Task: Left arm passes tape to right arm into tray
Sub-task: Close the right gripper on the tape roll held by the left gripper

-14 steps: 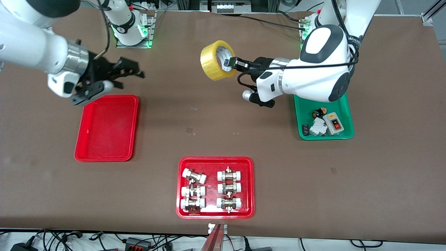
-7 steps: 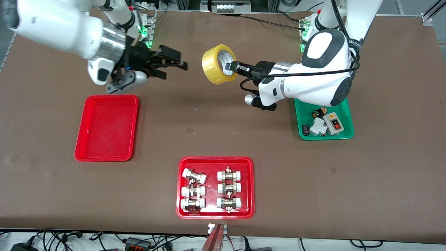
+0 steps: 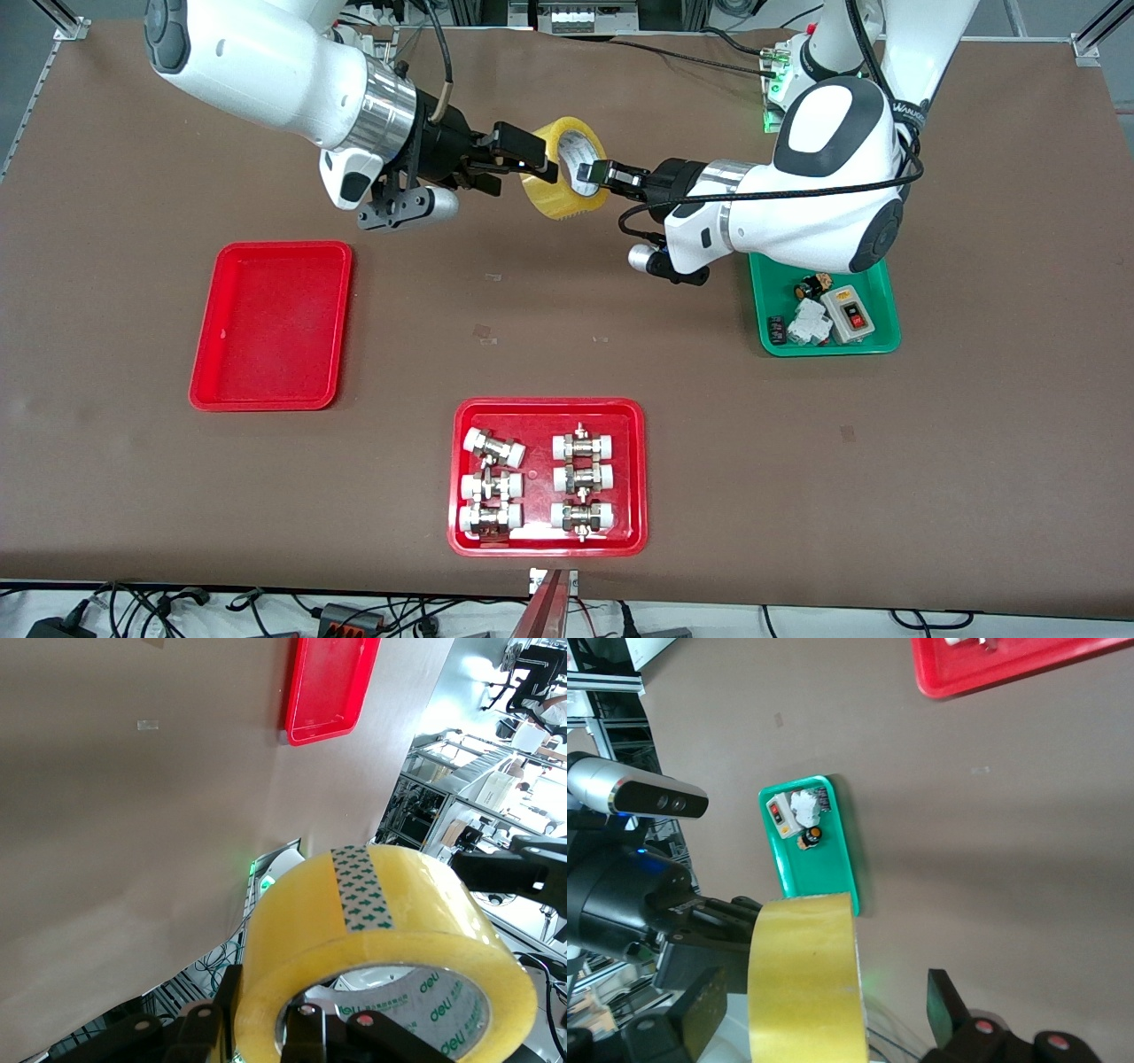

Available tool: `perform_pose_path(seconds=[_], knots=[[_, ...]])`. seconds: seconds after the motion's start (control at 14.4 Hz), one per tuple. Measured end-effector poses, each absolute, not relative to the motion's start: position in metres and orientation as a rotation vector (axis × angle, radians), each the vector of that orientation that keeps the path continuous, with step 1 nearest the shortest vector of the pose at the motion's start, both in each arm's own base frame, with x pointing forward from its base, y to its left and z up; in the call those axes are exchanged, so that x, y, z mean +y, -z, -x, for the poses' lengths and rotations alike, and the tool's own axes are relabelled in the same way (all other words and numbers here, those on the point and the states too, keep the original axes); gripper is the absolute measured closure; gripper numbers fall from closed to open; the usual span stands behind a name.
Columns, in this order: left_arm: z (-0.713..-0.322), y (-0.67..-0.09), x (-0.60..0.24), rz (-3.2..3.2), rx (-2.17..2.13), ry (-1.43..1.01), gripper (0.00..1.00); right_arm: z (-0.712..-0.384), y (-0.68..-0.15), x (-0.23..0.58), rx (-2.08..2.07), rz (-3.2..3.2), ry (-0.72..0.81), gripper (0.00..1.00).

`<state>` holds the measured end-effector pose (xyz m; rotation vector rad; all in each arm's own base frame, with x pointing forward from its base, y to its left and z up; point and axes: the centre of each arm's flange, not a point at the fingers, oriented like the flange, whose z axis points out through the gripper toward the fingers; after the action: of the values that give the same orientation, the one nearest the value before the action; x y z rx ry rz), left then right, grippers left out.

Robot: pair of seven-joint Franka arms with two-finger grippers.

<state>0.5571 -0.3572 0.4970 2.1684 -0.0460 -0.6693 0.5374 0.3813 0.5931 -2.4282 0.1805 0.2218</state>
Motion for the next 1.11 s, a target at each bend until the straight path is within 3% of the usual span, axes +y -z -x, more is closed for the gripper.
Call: perform_pose_path(seconds=[1.11], knots=[[-0.556,-0.495,-0.353,-2.164,-0.055,0.705,0.77,-0.52,-0.589,0.4,0.128,2.431,-0.306,0.0]])
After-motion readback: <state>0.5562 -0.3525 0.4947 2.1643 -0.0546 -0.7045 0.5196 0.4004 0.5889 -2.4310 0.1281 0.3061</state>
